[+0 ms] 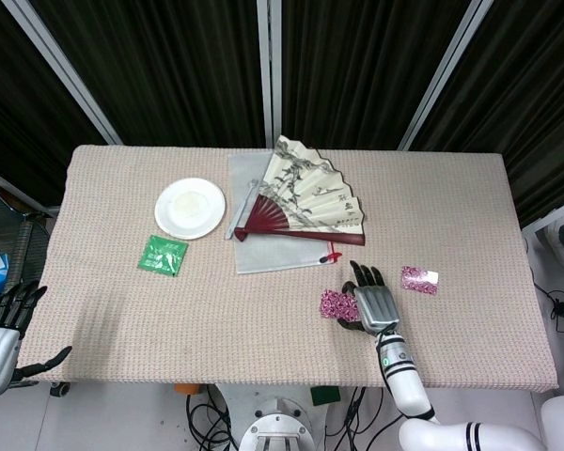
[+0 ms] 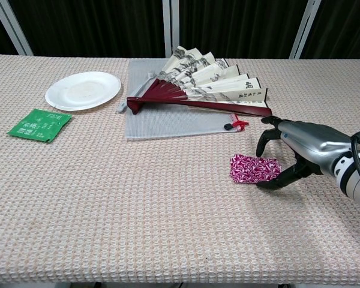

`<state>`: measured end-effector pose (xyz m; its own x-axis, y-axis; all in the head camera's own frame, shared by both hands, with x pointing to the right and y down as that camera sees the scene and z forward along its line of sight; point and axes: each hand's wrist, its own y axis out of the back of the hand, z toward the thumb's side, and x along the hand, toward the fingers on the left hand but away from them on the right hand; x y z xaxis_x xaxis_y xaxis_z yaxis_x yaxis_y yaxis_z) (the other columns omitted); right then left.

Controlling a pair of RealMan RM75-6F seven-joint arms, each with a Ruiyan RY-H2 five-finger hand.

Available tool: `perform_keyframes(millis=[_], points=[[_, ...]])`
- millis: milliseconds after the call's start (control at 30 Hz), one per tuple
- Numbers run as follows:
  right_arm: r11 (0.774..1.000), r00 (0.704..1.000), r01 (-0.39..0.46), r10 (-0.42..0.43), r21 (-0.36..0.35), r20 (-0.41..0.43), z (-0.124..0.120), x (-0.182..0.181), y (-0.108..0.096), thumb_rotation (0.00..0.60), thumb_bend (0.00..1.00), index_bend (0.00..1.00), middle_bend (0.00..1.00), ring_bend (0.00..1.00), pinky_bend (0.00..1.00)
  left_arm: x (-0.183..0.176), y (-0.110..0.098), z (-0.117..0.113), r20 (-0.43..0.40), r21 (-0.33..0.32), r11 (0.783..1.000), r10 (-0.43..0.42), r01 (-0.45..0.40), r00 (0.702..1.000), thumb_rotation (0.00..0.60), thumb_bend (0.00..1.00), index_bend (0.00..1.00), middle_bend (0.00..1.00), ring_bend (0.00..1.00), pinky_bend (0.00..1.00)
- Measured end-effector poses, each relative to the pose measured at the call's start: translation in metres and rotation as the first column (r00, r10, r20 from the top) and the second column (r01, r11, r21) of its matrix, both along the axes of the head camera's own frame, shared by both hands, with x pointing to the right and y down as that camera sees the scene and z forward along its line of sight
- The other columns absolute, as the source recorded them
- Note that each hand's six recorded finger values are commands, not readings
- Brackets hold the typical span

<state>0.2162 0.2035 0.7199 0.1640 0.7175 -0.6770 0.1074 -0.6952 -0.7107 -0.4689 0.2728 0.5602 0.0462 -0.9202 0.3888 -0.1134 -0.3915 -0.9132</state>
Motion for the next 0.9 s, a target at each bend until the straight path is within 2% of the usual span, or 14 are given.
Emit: perform_keyframes(millis=[267,400,500,667,900], points=[[1.0,1.0,-0.013,0.012,0.025,0.013,-0.012,0.01,-0.003,0.513,0.33,0.36,0.0,0.0,0.0,0.001,0.0,0.001,0.0,-0.002,1.0,0.002,-0.002,1.0,0.364,0.12,0.07,0.04,0.0,0.12],[0.998,0.999,-0.035,0.035,0.057,-0.007,-0.022,0.03,-0.01,0.511,0.33,0.34,0.0,0.0,0.0,0.0,0.001,-0.001,0.0,0.002,1.0,0.001,-0.001,1.0,0.364,0.12,0.07,0.04,0.0,0.12],[0.994,0.996,-0.068,0.072,0.088,-0.044,-0.028,0.055,-0.018,0.512,0.33,0.33,0.0,0.0,0.0,-0.002,0.002,0.0,0.0,0.0,1.0,-0.004,0.004,1.0,0.363,0.12,0.07,0.04,0.0,0.12],[0.982,0.977,-0.123,0.146,0.145,-0.155,-0.033,0.108,-0.032,0.512,0.33,0.33,0.0,0.0,0.0,0.0,0.004,0.003,-0.007,-0.008,1.0,-0.002,0.002,1.0,0.361,0.12,0.07,0.04,0.0,0.12],[0.971,0.935,-0.157,0.205,0.18,-0.289,-0.03,0.158,-0.034,0.512,0.33,0.33,0.0,0.0,0.0,0.004,0.003,0.005,-0.011,-0.007,1.0,0.009,-0.009,1.0,0.362,0.12,0.07,0.04,0.0,0.12]])
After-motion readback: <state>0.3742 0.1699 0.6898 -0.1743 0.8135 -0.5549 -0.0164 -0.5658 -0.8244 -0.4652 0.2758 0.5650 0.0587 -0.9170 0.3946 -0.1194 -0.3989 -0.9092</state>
